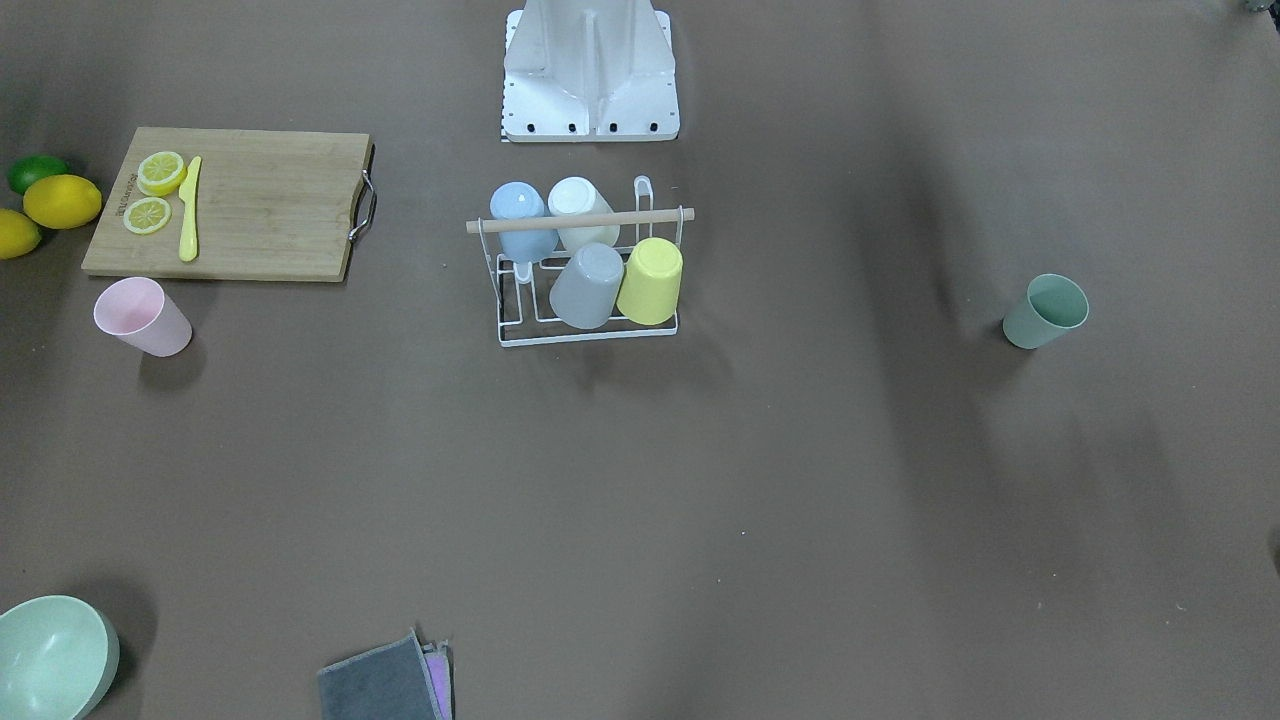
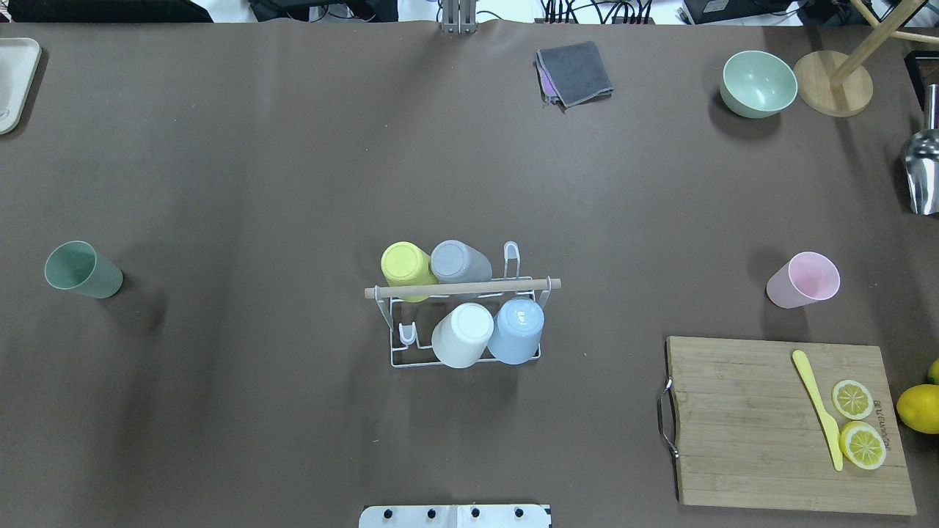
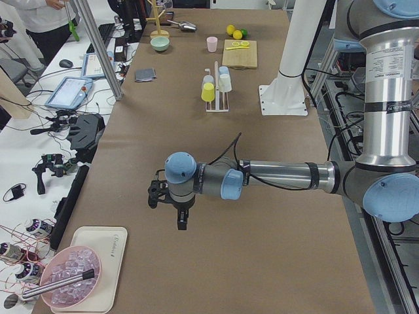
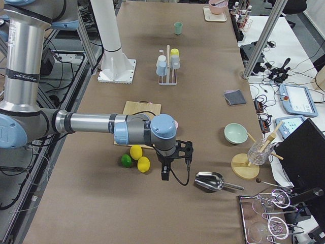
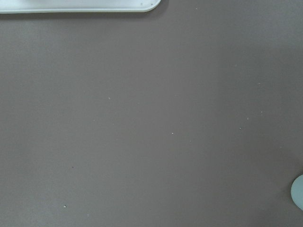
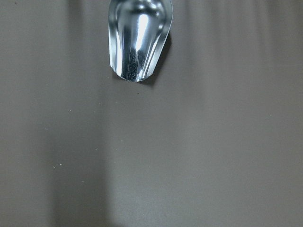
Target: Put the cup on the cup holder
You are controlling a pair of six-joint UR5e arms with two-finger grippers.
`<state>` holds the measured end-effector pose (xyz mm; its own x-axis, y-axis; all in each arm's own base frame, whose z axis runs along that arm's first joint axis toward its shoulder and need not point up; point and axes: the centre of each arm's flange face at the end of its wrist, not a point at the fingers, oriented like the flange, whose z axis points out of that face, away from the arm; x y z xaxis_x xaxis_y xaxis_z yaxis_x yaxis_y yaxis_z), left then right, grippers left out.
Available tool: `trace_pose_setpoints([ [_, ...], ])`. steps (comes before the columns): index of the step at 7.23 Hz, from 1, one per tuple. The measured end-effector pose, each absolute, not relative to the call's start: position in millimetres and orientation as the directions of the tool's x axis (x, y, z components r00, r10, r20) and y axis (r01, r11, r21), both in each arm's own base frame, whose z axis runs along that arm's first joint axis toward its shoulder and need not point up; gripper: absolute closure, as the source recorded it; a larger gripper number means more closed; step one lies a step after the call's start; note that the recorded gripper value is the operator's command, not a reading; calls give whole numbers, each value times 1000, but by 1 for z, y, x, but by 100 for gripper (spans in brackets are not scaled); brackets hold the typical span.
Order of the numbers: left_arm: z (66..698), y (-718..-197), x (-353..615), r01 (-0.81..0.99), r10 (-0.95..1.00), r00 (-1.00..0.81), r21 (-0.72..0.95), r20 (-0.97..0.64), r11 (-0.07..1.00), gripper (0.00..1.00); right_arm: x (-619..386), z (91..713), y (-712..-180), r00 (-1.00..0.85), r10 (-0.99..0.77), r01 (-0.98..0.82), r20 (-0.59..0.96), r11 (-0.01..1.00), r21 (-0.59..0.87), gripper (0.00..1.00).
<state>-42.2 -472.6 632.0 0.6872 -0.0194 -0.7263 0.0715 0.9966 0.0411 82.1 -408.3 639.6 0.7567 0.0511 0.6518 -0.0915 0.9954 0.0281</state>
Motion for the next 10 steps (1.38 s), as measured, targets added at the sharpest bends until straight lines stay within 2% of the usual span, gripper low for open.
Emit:
trace_pose_setpoints([
  [4, 632, -473, -40, 66, -16, 689, 40, -725, 997, 3, 82, 634, -414, 757, 42, -89, 653, 995, 38, 0],
  [7, 629, -475, -39, 64, -10, 688, 47, -725, 997, 3, 74, 625, -430, 762, 10, -60, 648, 997, 55, 0],
  [10, 625, -473, -40, 67, -6, 687, 54, -726, 996, 3, 60, 614, -458, 764, 19, -35, 645, 999, 12, 1],
])
